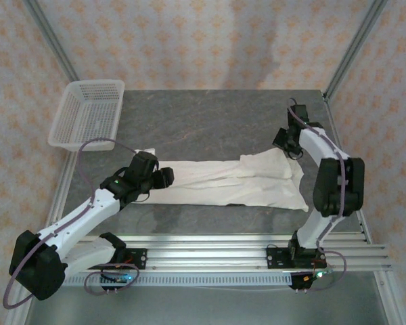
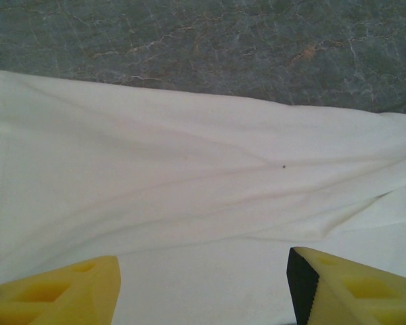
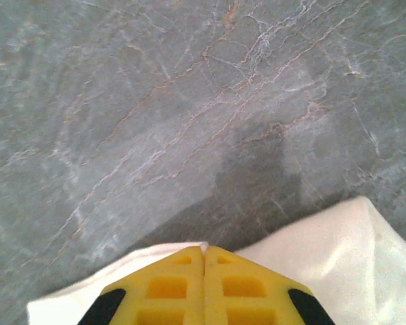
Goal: Fold the inside-out t-shirt
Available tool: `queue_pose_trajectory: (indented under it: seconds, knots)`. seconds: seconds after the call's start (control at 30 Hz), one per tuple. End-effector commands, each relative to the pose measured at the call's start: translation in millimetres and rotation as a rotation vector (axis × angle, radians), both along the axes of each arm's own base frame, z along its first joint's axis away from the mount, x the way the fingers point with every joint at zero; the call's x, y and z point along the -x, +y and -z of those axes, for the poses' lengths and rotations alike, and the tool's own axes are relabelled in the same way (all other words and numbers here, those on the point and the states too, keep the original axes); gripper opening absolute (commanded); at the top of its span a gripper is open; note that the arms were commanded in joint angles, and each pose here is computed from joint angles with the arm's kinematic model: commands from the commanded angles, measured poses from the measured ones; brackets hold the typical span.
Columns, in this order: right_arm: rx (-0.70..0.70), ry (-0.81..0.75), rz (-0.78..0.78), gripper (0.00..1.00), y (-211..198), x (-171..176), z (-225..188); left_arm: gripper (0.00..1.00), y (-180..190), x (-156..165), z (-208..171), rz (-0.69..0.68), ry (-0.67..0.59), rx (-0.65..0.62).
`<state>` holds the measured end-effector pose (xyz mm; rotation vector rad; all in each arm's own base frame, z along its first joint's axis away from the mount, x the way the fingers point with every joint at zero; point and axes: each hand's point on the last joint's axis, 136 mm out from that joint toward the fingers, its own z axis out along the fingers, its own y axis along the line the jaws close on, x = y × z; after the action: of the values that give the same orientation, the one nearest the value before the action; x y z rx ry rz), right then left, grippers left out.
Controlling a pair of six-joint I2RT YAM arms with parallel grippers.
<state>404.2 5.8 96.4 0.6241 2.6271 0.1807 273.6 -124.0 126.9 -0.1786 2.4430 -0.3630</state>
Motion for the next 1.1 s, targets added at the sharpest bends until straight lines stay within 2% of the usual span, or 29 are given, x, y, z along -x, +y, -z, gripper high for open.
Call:
queue_pose_trajectory:
  seconds: [0.0, 0.23, 0.33, 0.37, 0.43, 0.47, 0.5, 0.57, 0.63, 0.8, 0.9, 1.07]
  knots:
    - [-0.033, -0.008, 0.030, 0.00, 4, 34, -4, 0.67, 1, 2, 3, 0.000, 0.002, -0.021]
    - [-0.165, -0.101, 0.265, 0.00, 2, 157, 25, 0.67, 4, 0, 2, -0.009, -0.004, -0.033]
    - [-0.205, -0.141, 0.420, 0.08, -7, 199, 42, 0.67, 5, 1, 2, -0.008, 0.004, -0.045]
    - [-0.222, -0.178, 0.447, 0.17, -8, 205, 40, 0.67, 6, 2, 3, -0.011, 0.006, -0.047]
    - [-0.239, -0.273, 0.479, 0.47, -13, 205, 21, 0.67, 7, 3, 4, -0.013, 0.006, -0.046]
    - [-0.246, -0.334, 0.472, 0.55, -14, 199, 5, 0.67, 6, 3, 5, -0.013, 0.005, -0.044]
    - [-0.251, -0.390, 0.456, 0.57, -14, 191, -11, 0.67, 6, 3, 5, -0.013, 0.006, -0.042]
    - [-0.263, -0.450, 0.387, 0.56, -8, 172, -34, 0.67, 4, 2, 4, -0.011, 0.004, -0.032]
    - [-0.280, -0.426, 0.287, 0.54, 7, 151, -44, 0.67, 1, 1, 3, -0.004, 0.003, -0.015]
    - [-0.249, -0.177, -0.040, 0.50, 60, 105, -25, 0.67, -5, 2, 4, 0.012, 0.006, 0.003]
    - [-0.210, -0.080, -0.122, 0.48, 75, 89, -4, 0.67, -5, 5, 5, 0.016, 0.008, -0.001]
    - [-0.224, 0.000, -0.158, 0.16, 85, 70, 27, 0.67, -3, 7, 6, 0.013, 0.010, -0.008]
